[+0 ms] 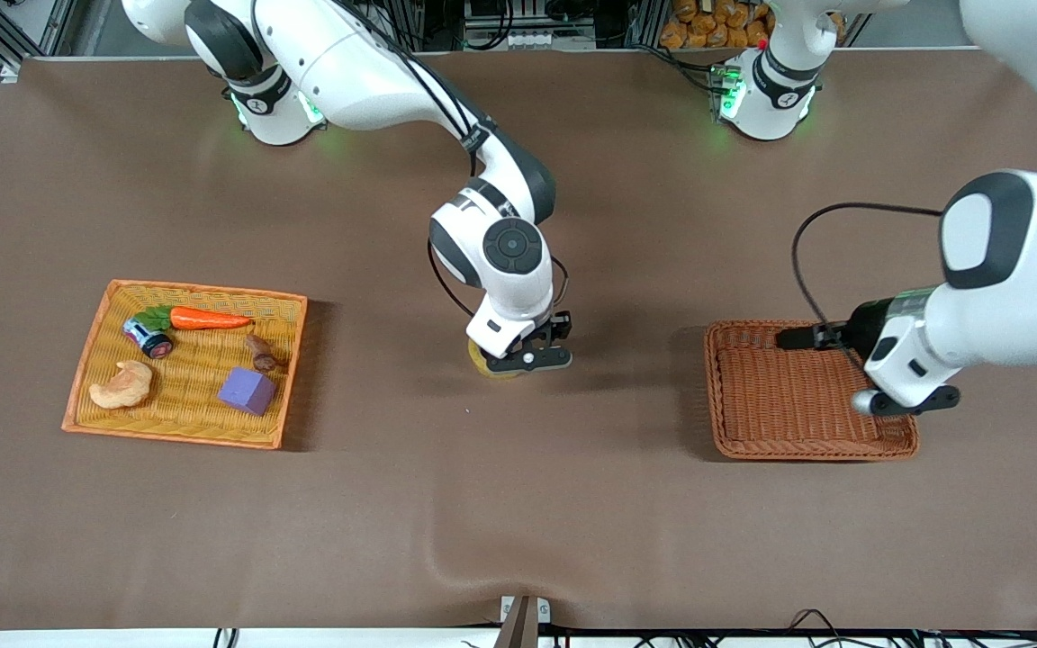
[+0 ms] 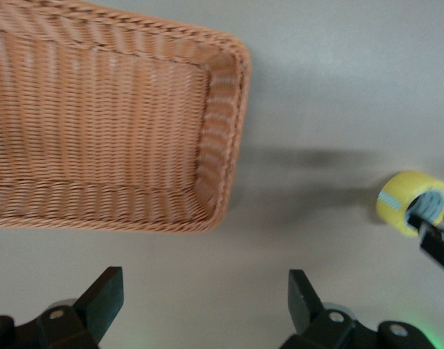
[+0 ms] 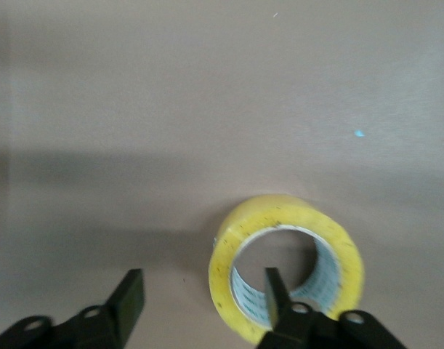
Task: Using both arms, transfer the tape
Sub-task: 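Set the tape on the table with the right gripper and release, then grasp the tape with the left gripper while the right gripper withdraws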
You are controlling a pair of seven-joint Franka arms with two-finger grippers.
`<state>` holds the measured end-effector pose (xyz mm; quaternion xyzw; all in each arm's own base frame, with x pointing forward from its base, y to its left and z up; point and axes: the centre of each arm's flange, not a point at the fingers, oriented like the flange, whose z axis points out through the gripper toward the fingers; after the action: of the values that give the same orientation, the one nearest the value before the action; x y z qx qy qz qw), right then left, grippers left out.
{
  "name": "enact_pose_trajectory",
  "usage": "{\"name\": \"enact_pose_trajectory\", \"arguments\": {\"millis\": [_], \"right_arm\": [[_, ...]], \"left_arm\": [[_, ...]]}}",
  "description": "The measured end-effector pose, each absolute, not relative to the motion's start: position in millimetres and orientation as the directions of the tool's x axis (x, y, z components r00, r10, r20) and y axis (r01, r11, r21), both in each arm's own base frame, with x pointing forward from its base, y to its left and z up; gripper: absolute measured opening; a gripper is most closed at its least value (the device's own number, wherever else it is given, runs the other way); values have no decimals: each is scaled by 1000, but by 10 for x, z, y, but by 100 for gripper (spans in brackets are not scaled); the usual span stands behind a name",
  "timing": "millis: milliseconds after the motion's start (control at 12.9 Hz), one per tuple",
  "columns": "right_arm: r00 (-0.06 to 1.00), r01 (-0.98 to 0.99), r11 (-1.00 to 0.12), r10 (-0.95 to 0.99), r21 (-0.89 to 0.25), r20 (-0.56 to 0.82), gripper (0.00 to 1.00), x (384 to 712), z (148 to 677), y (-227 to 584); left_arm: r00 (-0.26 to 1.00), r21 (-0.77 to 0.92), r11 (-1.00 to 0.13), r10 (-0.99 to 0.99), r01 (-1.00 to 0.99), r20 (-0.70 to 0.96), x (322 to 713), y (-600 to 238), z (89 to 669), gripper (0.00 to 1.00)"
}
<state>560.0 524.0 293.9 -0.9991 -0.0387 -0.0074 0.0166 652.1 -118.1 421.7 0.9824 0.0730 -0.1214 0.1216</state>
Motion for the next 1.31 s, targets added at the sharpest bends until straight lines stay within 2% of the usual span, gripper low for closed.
{"name": "enact_pose_trajectory", "arguments": {"millis": [77, 155, 386, 541, 928, 1159, 1314], "right_arm": [[999, 54, -999, 54, -7, -2, 93, 5658, 3211, 5098], [1000, 23, -1000, 23, 1, -5, 100, 5763, 3570, 4881], [998, -58, -998, -58, -20, 18, 100, 6072, 4716, 3969], [997, -82, -997, -82, -9, -1, 100, 6129, 5186, 3390], [1000, 16, -1000, 16, -17, 12, 100, 6133, 5742, 2203], [998, 55, -998, 54, -24, 45, 100, 5950, 6132, 1474], [997, 75, -997, 75, -22, 31, 100, 5746, 6366, 1069]], "left_arm": [[956, 211, -957, 141, 197, -256, 6525, -1390, 4145, 100], [953, 201, -955, 162, 217, -258, 6509, -1618, 4083, 100], [937, 160, -955, 196, 249, -288, 6368, -2318, 3811, 100], [928, 130, -954, 221, 270, -300, 6225, -2835, 3563, 100], [937, 160, -937, 275, 311, -214, 5799, -4075, 3272, 100], [930, 176, -919, 323, 352, -173, 5436, -4745, 2908, 100], [916, 208, -893, 377, 398, -135, 5361, -4956, 2685, 100]]}}
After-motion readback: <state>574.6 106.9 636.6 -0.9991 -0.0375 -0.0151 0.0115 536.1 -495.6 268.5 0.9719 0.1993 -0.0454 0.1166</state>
